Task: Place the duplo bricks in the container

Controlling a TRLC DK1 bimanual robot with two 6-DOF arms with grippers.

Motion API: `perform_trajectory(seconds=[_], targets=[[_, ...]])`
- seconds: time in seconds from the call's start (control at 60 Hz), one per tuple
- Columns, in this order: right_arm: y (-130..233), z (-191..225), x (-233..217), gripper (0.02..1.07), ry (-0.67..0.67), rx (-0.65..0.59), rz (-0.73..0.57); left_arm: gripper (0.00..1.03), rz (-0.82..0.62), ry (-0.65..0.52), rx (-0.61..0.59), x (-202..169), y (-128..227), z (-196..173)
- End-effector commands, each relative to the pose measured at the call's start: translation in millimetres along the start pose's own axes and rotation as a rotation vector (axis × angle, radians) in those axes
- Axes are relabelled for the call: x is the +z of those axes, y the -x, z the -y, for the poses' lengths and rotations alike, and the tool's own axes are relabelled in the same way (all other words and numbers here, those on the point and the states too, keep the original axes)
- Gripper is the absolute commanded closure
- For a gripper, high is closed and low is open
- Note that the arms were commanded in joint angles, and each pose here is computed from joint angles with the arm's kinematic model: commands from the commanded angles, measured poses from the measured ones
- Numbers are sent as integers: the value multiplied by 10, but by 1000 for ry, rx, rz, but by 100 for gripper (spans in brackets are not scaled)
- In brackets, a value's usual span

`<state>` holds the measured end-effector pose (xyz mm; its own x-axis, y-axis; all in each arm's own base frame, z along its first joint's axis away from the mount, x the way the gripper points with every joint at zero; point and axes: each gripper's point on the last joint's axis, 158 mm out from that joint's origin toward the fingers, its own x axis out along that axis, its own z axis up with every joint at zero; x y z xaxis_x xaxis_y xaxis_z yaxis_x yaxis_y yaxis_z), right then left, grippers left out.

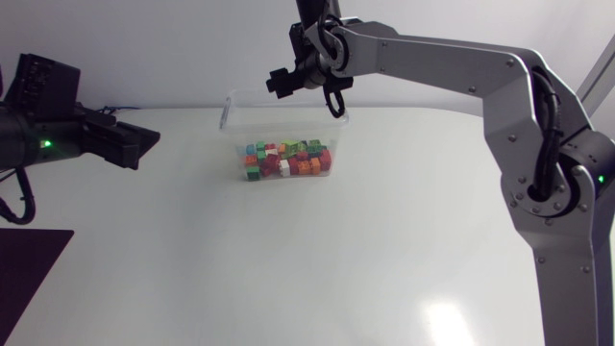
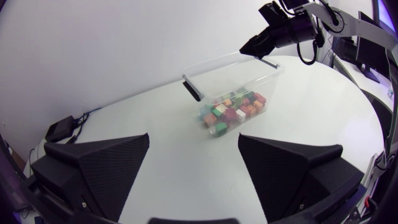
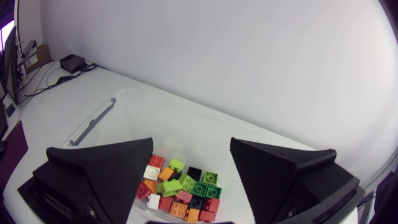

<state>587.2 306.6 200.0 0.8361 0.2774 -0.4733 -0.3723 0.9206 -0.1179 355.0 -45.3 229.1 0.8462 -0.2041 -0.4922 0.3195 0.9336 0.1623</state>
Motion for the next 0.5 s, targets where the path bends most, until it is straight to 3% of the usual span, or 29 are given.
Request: perform_trajectory(seconds=[0.0, 0.25, 0.483], targets=[[186, 58, 143, 7, 14, -24, 42, 4, 46, 9, 33, -17, 127, -70], [1030, 422, 217, 7, 32, -103, 140, 4, 107, 2, 107, -131, 381, -185], [1923, 857, -24, 7, 53, -214, 194, 4, 173, -30, 132, -245, 584, -104]])
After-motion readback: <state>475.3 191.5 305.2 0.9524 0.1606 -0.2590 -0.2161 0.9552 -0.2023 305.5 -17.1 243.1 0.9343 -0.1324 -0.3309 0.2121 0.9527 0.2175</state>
